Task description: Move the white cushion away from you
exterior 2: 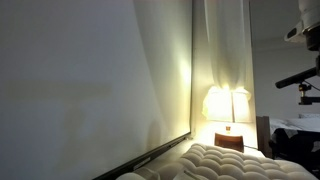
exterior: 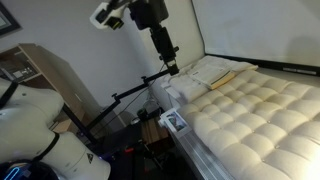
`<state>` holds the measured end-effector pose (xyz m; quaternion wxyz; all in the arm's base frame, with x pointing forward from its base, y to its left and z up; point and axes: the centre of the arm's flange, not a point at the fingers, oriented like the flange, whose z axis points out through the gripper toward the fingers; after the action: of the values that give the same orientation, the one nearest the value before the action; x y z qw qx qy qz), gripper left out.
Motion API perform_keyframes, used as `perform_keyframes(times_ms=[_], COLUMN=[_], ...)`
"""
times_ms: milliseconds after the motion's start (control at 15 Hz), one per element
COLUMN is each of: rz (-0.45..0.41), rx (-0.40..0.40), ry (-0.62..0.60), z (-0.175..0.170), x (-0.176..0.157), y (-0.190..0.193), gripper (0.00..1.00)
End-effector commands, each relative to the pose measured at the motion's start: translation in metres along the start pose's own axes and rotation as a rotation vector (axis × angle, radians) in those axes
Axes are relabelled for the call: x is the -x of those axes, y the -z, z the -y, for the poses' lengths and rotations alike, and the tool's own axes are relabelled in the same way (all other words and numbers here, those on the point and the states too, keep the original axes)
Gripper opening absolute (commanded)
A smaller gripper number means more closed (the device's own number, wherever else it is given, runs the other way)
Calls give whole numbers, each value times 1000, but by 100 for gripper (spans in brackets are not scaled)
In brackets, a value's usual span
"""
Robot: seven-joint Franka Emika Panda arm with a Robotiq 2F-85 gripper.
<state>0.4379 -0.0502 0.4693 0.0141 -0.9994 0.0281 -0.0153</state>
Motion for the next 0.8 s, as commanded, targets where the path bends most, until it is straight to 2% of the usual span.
perform_keyframes(times_ms=[0,267,733], rz=[-4,36,90], rx=[-5,18,106], ry=[7,19,-140], z=[22,39,39], x=[-47,-73,-122], y=[-27,-54,-98], gripper=[100,100,100])
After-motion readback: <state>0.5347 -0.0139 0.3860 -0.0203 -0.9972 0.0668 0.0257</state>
